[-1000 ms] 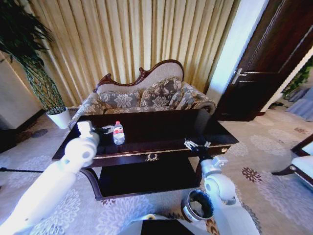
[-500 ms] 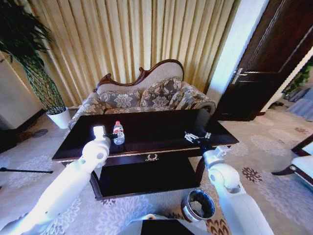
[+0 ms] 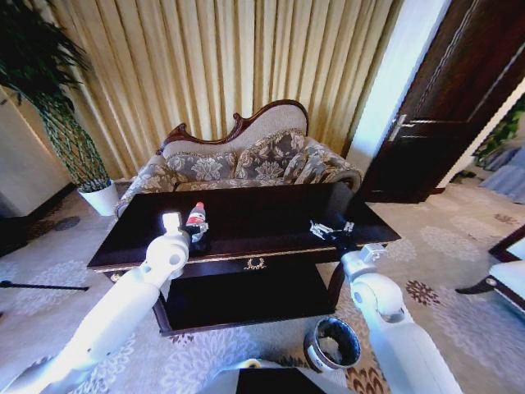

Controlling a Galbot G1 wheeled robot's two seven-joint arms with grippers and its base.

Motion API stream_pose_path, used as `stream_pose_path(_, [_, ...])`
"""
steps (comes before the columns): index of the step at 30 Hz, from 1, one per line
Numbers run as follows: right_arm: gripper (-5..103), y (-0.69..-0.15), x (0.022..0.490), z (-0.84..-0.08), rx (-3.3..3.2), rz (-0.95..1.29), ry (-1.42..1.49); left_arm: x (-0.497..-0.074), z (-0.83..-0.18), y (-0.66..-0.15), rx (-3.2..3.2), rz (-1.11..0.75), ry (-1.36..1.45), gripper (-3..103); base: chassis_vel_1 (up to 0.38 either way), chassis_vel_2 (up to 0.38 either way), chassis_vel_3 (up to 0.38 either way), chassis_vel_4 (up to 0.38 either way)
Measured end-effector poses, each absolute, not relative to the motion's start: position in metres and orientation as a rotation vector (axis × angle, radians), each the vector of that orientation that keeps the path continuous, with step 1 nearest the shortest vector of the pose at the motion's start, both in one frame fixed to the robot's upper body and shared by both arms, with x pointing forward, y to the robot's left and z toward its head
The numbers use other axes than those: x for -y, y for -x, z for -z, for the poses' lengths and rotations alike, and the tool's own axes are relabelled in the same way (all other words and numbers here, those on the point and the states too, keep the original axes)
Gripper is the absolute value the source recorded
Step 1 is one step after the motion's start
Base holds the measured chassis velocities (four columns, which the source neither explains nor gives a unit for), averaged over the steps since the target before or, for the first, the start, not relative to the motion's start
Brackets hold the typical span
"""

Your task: Move to the front of the table and place the trash on the table into the trash bin.

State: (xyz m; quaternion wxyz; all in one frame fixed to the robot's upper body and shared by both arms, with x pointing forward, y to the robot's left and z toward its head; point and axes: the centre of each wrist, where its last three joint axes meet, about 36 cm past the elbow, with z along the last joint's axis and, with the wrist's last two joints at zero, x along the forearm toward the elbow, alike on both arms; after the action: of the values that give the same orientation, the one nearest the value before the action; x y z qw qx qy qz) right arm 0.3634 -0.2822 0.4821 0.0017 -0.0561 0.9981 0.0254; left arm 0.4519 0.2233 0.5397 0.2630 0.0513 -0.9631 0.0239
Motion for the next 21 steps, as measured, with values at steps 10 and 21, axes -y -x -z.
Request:
stream_pose_path(10, [100,-0.362,0.285,-0.485,-3.123,-0.076,0.162,-0.224,-0.54,-0.452,2.621,-0.088,-0.114,43,0.0,0.0,0.0,0.0])
stream_pose_path(21, [100,-0.367,0.277,-0.516,-3.091,-0.427,0.42,-0.264,-0.497,-0.462,3.212,0.677,0.315,24,0.0,0.0,0.0,0.0])
